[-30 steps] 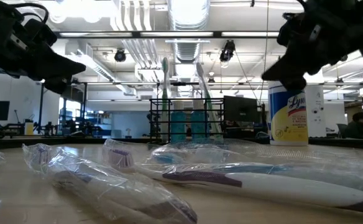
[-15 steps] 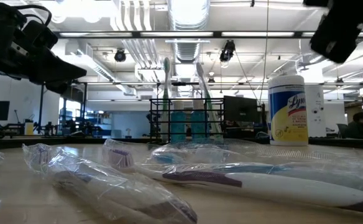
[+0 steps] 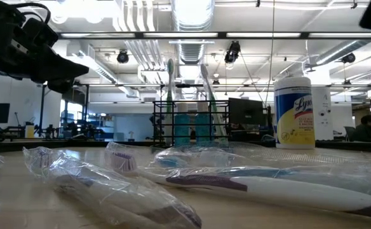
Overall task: Pick & Place toothbrushing station
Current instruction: Put the orange toothbrush into the wire organizer
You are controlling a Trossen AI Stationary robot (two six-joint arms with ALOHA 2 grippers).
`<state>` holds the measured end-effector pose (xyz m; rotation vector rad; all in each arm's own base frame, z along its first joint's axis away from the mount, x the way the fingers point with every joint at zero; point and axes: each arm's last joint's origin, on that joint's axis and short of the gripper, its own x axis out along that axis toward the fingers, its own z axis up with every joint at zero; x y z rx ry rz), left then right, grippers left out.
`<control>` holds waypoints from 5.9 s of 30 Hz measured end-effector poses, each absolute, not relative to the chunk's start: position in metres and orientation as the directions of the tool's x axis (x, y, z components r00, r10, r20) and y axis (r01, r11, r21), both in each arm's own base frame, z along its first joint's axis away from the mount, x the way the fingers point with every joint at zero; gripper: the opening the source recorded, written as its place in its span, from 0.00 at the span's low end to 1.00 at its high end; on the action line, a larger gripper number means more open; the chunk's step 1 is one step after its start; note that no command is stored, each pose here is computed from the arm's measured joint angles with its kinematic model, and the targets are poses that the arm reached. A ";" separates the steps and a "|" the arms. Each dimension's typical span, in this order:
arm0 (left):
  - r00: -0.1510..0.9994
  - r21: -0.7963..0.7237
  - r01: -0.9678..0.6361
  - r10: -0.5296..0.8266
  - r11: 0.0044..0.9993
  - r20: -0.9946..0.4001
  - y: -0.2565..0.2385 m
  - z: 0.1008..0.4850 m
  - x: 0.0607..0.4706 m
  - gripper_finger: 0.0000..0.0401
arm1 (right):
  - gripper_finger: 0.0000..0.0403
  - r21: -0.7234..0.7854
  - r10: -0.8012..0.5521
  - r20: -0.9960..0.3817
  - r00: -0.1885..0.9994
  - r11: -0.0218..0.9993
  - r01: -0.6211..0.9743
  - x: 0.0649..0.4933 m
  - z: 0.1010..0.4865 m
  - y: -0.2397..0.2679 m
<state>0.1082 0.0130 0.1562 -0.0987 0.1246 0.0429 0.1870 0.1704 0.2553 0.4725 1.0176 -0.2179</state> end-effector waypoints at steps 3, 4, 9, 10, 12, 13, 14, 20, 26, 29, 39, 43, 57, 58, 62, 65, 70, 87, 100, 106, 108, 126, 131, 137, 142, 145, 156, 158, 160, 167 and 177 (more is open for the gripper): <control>0.992 -0.099 -0.050 0.037 0.994 -0.125 0.013 0.156 0.108 0.01 | 0.02 0.186 -0.003 -0.923 0.384 0.870 0.456 0.200 0.253 0.185; 0.992 -0.099 -0.050 0.038 0.994 -0.124 0.013 0.156 0.108 0.01 | 0.02 0.160 -0.016 -0.936 0.351 0.870 0.466 0.204 0.252 0.190; 0.992 -0.107 -0.055 0.042 0.993 -0.120 0.013 0.157 0.108 0.01 | 0.03 0.048 -0.089 -0.967 0.237 0.854 0.519 0.228 0.249 0.211; 0.992 -0.113 -0.056 0.042 0.992 -0.120 0.013 0.157 0.108 0.01 | 0.05 0.041 -0.074 -0.978 0.196 0.848 0.528 0.233 0.246 0.215; 0.992 -0.124 -0.057 0.042 0.991 -0.120 0.013 0.157 0.108 0.01 | 0.09 0.027 -0.049 -0.991 0.128 0.843 0.537 0.242 0.240 0.220; 0.992 -0.125 -0.057 0.042 0.991 -0.121 0.013 0.157 0.108 0.01 | 0.11 0.016 -0.045 -0.994 0.100 0.842 0.539 0.246 0.236 0.222; 0.992 -0.126 -0.057 0.042 0.990 -0.123 0.013 0.157 0.108 0.01 | 0.14 0.009 -0.039 -0.996 0.078 0.844 0.536 0.249 0.231 0.224; 0.991 -0.133 -0.058 0.041 0.989 -0.129 0.013 0.156 0.108 0.01 | 0.31 -0.009 -0.018 -1.000 0.013 0.863 0.505 0.262 0.210 0.233; 0.990 -0.134 -0.059 0.040 0.989 -0.137 0.013 0.155 0.108 0.01 | 0.46 0.038 0.011 -0.998 0.056 0.860 0.508 0.268 0.204 0.237; 0.988 -0.135 -0.060 0.040 0.989 -0.147 0.013 0.154 0.108 0.01 | 0.49 0.022 -0.001 -0.999 0.043 0.855 0.519 0.269 0.198 0.238; 0.986 -0.140 -0.063 0.040 0.988 -0.162 0.013 0.153 0.108 0.01 | 0.50 -0.064 -0.037 -0.997 -0.062 0.858 0.509 0.277 0.161 0.240; 0.986 -0.141 -0.063 0.040 0.988 -0.164 0.013 0.153 0.108 0.01 | 0.50 -0.083 -0.047 -0.995 -0.083 0.854 0.514 0.276 0.157 0.237; 0.985 -0.145 -0.065 0.040 0.987 -0.168 0.013 0.152 0.108 0.01 | 0.43 -0.060 -0.018 -0.996 -0.086 0.860 0.507 0.266 0.131 0.228; 0.985 -0.144 -0.065 0.040 0.987 -0.167 0.013 0.153 0.108 0.01 | 0.40 -0.059 -0.018 -0.996 -0.087 0.862 0.503 0.266 0.130 0.228; 0.985 -0.144 -0.065 0.040 0.987 -0.168 0.013 0.152 0.108 0.01 | 0.26 -0.042 -0.002 -0.996 -0.085 0.883 0.468 0.268 0.131 0.228; 0.985 -0.144 -0.065 0.040 0.987 -0.168 0.013 0.152 0.108 0.01 | 0.13 -0.023 0.011 -0.997 -0.072 0.891 0.453 0.270 0.134 0.227; 0.985 -0.144 -0.065 0.040 0.987 -0.169 0.013 0.152 0.108 0.01 | 0.05 -0.057 -0.049 -0.998 -0.029 0.897 0.438 0.268 0.142 0.221; 0.983 -0.141 -0.065 0.039 0.988 -0.181 0.013 0.150 0.109 0.01 | 0.03 -0.037 -0.152 -0.699 0.699 0.983 0.177 0.266 0.276 0.190; 0.978 -0.146 -0.069 0.039 0.987 -0.204 0.013 0.148 0.109 0.01 | 0.03 -0.080 -0.068 -0.386 0.920 0.996 0.040 0.220 0.318 0.144; 0.974 -0.140 -0.071 0.038 0.988 -0.225 0.013 0.146 0.110 0.01 | 0.03 -0.026 0.132 -0.085 0.988 0.991 -0.135 0.187 0.308 0.112; 0.974 -0.132 -0.069 0.038 0.989 -0.224 0.013 0.146 0.110 0.01 | 0.03 -0.022 0.184 -0.036 0.982 0.982 -0.185 0.177 0.298 0.100; 0.979 -0.063 -0.053 0.039 0.997 -0.201 0.013 0.148 0.111 0.01 | 0.03 -0.074 0.174 0.083 0.981 0.983 -0.168 0.121 0.234 0.057; 0.988 -0.035 -0.048 0.042 0.998 -0.148 0.014 0.153 0.112 0.01 | 0.03 -0.074 0.171 0.108 0.979 0.984 -0.164 0.114 0.225 0.053; 0.998 0.005 -0.044 0.044 0.999 -0.045 0.014 0.164 0.113 0.01 | 0.03 -0.068 0.166 0.124 0.978 0.985 -0.159 0.112 0.222 0.051; 0.998 0.113 -0.049 0.044 0.992 0.042 0.014 0.172 0.113 0.01 | 0.03 -0.048 0.167 0.110 0.980 0.985 -0.163 0.112 0.216 0.051; 0.997 0.140 -0.052 0.045 0.989 0.058 0.014 0.174 0.113 0.01 | 0.03 -0.041 0.164 0.113 0.980 0.986 -0.160 0.112 0.209 0.051; 0.995 0.050 -0.049 0.044 0.998 0.089 0.014 0.178 0.112 0.01 | 0.03 -0.048 0.161 0.157 0.974 0.987 -0.155 0.109 0.184 0.050; 0.995 0.012 -0.045 0.044 0.999 0.092 0.014 0.179 0.112 0.01 | 0.03 -0.048 0.161 0.156 0.975 0.987 -0.155 0.109 0.184 0.050; 0.994 -0.007 -0.044 0.044 0.999 0.100 0.014 0.181 0.112 0.01 | 0.03 -0.049 0.162 0.157 0.974 0.987 -0.156 0.109 0.184 0.050; 0.996 -0.103 -0.036 0.045 0.994 0.079 0.014 0.176 0.113 0.01 | 0.03 -0.047 0.162 0.161 0.974 0.987 -0.156 0.109 0.185 0.050; 0.993 -0.101 -0.100 0.106 0.990 0.060 0.016 0.174 0.113 0.01 | 0.03 -0.054 0.161 0.183 0.970 0.987 -0.153 0.110 0.187 0.050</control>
